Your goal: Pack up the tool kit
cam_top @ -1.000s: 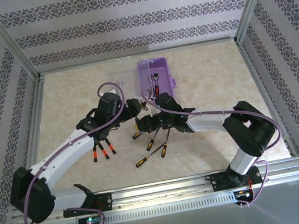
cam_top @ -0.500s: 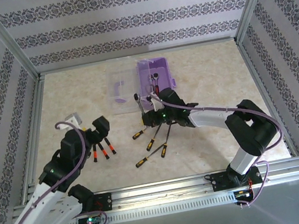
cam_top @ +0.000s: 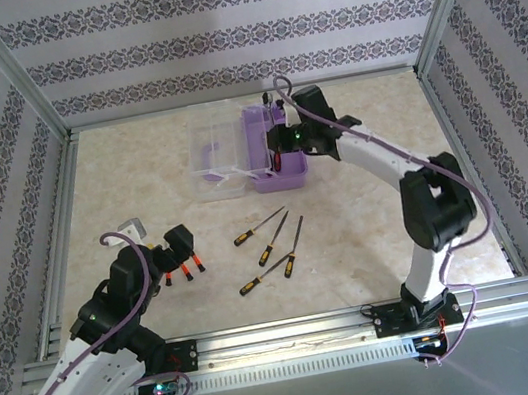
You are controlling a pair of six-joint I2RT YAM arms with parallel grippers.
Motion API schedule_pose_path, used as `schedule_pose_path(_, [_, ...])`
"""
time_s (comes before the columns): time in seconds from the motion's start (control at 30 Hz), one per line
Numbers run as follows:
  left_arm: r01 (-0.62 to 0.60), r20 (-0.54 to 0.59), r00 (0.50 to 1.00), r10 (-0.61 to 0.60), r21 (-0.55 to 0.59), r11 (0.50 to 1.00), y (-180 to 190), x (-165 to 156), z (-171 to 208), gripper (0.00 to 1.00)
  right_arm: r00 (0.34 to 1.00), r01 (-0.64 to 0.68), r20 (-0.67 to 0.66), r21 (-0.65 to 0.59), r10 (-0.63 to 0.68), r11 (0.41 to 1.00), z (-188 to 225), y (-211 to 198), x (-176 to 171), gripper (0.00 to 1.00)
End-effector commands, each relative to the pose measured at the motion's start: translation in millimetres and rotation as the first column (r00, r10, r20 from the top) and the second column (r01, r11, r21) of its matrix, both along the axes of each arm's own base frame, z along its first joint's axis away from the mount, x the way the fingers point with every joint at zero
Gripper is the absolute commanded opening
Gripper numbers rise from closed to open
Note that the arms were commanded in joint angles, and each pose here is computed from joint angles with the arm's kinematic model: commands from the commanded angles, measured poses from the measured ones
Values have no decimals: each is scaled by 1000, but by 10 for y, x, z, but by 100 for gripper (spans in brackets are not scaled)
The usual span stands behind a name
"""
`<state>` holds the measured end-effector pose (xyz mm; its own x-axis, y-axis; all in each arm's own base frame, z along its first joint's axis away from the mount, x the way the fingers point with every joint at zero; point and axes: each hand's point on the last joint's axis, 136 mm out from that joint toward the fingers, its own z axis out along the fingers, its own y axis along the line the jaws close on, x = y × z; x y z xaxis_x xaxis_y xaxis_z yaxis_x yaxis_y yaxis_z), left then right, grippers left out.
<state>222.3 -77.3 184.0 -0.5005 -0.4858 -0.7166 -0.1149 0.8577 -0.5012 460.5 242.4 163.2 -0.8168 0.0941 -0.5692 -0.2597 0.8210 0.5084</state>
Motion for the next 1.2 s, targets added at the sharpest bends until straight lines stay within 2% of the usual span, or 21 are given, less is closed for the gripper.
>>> schedule_pose_path(0.0, [13,-24,1000,-13,-16,1000,-43,11,-104,99,996,20,-89,-108,-30,994,-272,-112,49,10])
schedule_pose_path(0.1, [22,-39,999,-22,-20,1000,-61,-4,-146,100,987,44,-148,-145,-66,988,-468,-184,132,10])
schedule_pose_path(0.43, [20,-28,999,-21,-28,999,-65,6,-139,100,958,134,-213,-259,-191,957,-884,-343,329,10])
schedule_pose_path(0.8, [14,-20,1000,-15,-21,1000,-51,17,-104,100,933,149,-282,-260,-223,954,-1163,-404,468,11])
schedule_pose_path(0.9, [-1,-8,1000,1,-19,1000,-14,11,-86,100,930,157,-284,-261,-232,952,-1179,-422,488,14])
schedule_pose_path(1.17, [-26,13,1000,26,-2,1000,65,-8,-22,100,928,179,-282,-232,-243,956,-1063,-443,499,31])
